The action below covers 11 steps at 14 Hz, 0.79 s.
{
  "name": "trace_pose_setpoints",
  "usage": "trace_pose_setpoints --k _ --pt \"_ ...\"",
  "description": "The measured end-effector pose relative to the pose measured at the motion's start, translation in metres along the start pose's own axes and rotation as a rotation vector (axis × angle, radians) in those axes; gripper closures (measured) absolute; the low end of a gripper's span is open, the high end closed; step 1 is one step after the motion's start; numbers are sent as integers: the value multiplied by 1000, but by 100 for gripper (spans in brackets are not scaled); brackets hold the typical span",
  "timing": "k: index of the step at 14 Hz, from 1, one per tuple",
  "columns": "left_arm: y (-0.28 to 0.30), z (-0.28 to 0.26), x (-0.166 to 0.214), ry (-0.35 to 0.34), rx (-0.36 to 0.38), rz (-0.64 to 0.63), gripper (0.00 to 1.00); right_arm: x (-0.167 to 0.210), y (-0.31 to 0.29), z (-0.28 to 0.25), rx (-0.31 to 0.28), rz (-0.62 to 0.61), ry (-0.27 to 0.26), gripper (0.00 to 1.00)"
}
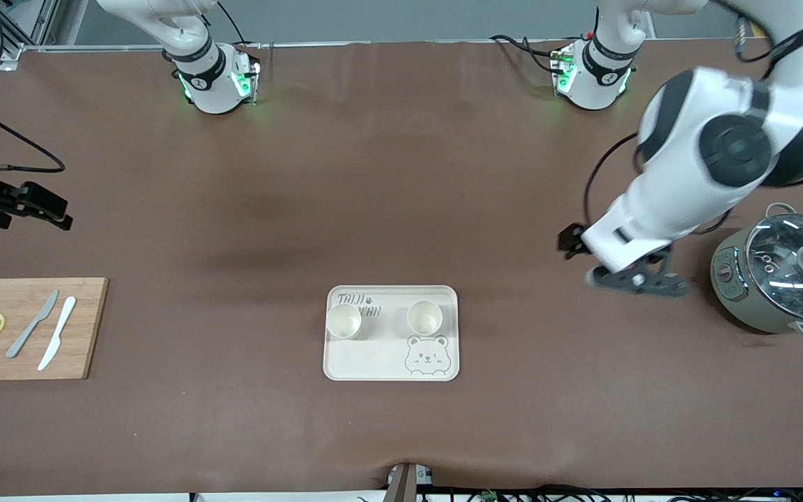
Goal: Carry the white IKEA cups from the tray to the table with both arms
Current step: 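Reach the left gripper and the right gripper toward the two white cups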
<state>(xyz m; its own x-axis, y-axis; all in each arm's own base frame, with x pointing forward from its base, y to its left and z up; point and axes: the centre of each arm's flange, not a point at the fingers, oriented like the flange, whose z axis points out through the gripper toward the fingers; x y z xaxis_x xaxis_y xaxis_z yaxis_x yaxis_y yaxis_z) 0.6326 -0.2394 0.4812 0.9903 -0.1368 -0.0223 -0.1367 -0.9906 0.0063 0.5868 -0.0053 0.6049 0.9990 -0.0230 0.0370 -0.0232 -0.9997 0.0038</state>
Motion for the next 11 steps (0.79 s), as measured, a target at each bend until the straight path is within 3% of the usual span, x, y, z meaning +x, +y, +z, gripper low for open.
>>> trace_pose_setpoints --k 3,7,11 --pt "53 47 24 24 -22 -46 0 2 -17 9 11 -27 -14 0" --pt "112 100 43 59 -53 -78 0 18 -36 52 72 -37 -70 0" --pt "148 135 54 122 -87 -68 0 37 -90 98 78 -100 -68 0"
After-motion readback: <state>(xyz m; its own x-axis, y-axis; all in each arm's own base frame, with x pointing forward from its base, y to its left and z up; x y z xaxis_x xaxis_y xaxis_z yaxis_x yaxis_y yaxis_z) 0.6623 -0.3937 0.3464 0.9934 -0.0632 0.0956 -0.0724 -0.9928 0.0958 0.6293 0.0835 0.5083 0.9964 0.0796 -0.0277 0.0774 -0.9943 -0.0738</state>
